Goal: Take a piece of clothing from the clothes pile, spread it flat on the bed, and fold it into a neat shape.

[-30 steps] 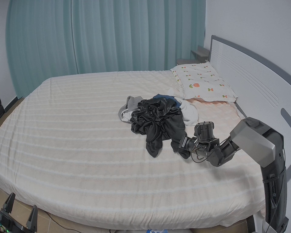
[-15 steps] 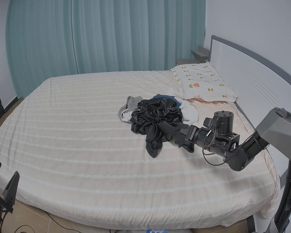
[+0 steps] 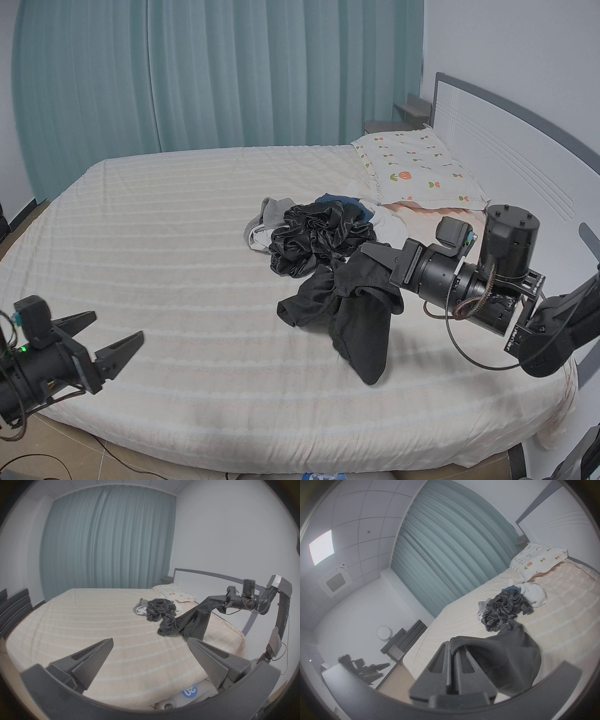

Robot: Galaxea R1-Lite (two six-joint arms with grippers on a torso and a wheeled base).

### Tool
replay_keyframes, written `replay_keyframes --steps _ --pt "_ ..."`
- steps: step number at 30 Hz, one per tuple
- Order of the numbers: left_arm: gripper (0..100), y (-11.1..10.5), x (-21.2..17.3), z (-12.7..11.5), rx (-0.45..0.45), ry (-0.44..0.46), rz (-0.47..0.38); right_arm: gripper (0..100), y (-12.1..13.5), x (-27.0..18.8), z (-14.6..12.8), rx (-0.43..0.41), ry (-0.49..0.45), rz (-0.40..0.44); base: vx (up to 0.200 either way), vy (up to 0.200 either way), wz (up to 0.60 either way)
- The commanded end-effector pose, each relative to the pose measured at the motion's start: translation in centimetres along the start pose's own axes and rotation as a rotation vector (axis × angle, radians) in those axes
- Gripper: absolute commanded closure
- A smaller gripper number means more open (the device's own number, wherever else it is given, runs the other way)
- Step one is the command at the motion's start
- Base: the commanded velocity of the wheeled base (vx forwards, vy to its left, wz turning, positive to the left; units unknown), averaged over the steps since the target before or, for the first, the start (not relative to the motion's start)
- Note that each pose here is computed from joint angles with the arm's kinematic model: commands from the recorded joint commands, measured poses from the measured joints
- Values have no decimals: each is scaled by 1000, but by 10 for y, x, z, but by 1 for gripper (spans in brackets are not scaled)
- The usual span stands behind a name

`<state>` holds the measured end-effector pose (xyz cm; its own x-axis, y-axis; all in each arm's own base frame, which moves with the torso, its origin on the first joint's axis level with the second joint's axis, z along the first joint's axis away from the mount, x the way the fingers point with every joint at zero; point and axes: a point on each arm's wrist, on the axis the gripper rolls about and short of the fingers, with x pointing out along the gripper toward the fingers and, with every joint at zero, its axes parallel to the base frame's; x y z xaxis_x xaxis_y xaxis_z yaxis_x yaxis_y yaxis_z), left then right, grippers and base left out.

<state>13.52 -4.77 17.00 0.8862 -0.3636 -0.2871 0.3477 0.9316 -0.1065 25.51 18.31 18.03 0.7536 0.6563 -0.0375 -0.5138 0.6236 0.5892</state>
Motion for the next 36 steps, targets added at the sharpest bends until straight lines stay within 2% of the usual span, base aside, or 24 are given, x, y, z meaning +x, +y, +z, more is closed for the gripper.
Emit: replay_keyframes --steps 1,4,8,16,24,30,36 --pt "0 -34 82 -29 17 185 -83 100 28 -46 10 -9 -35 86 0 0 0" --pt "0 -42 101 -36 32 196 -72 100 24 -50 8 -9 -28 72 0 0 0" --pt "0 -59 145 -40 41 175 -96 100 19 -55 4 -6 -18 52 0 0 0" --pt "0 -73 207 -44 43 167 -106 100 21 -56 6 -6 -30 61 0 0 0" --pt "0 -80 253 -55 27 160 -107 100 22 -54 9 -7 -40 67 0 0 0" --pt "0 -81 273 -58 22 149 -112 100 25 -53 13 -10 -53 76 0 0 0" --pt "0 -82 301 -58 13 109 -107 100 33 -56 24 -16 -92 104 0 0 0"
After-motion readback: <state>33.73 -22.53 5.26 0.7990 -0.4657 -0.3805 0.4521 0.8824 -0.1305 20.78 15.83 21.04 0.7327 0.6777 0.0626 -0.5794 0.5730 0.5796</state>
